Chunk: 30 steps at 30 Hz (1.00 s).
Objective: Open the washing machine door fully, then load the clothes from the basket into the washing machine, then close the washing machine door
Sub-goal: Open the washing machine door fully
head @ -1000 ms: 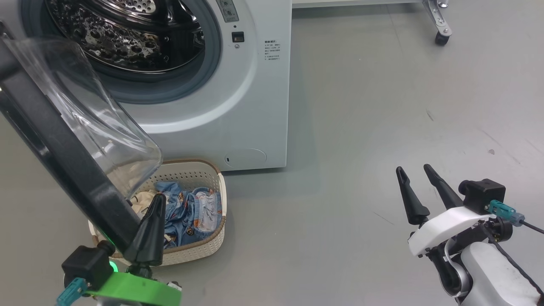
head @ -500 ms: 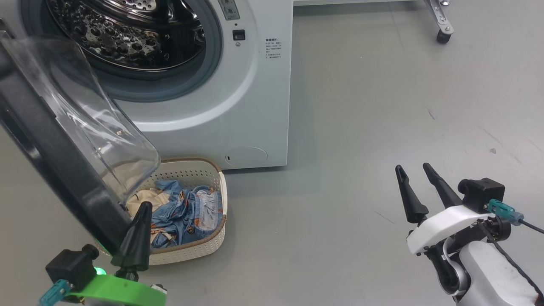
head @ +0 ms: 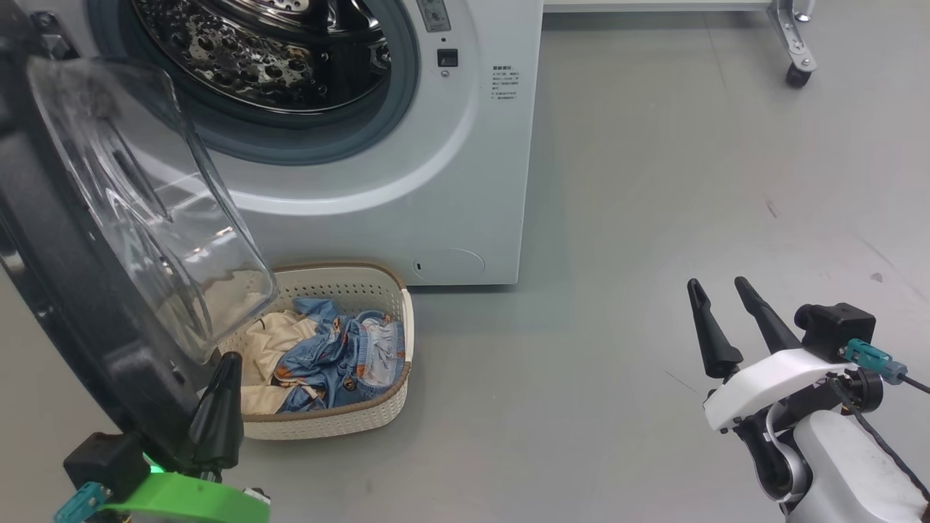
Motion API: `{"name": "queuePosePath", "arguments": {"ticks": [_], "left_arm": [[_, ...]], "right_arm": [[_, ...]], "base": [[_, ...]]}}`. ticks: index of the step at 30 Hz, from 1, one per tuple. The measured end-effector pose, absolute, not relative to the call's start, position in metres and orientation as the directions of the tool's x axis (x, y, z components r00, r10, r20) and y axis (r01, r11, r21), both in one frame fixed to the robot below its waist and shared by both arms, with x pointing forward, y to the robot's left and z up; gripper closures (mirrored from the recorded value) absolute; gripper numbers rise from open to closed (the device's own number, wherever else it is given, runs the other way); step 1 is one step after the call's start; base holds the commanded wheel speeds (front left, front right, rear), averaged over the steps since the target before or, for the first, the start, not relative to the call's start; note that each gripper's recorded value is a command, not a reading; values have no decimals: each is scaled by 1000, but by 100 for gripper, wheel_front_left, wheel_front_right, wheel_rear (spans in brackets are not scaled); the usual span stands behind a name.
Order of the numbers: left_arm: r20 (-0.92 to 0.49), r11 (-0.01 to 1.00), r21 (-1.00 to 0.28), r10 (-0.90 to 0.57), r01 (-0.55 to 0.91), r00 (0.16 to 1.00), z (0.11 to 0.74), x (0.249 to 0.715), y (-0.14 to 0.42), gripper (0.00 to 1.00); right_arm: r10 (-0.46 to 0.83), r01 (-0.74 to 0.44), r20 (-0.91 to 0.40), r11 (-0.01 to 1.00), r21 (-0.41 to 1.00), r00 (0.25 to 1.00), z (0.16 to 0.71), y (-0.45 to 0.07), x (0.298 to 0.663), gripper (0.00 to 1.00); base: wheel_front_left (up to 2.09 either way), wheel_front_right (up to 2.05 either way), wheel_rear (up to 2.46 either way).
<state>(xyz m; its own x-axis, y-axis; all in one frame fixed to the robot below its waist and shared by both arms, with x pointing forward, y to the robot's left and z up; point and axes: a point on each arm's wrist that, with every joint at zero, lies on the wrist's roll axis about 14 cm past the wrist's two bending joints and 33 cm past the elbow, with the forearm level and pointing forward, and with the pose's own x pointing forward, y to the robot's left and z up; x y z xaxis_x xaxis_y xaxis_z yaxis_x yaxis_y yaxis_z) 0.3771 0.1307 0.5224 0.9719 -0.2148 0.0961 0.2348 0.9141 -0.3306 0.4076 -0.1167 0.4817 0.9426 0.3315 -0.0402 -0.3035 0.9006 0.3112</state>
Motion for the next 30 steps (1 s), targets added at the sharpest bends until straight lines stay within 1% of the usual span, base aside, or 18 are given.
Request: {"name": "queuePosePath", "arguments": {"ticks": [15,24,30], "left_arm": [[81,944,-310,-88,109,993,518,362,178,100],[83,957,-291,16,9,996,521,353,212,100],[68,955,-284,112,-89,991,521,347,244,100]], "right_arm": [[406,-377,-30,871,314,913,484,-85,416,0],[448,-417,-27,852,316,894,485,-67,419,0],[469,-435,-29,840,323,883,483,-56,420,0]], "base": [[0,0,0],[0,0,0],[0,0,0]]}}
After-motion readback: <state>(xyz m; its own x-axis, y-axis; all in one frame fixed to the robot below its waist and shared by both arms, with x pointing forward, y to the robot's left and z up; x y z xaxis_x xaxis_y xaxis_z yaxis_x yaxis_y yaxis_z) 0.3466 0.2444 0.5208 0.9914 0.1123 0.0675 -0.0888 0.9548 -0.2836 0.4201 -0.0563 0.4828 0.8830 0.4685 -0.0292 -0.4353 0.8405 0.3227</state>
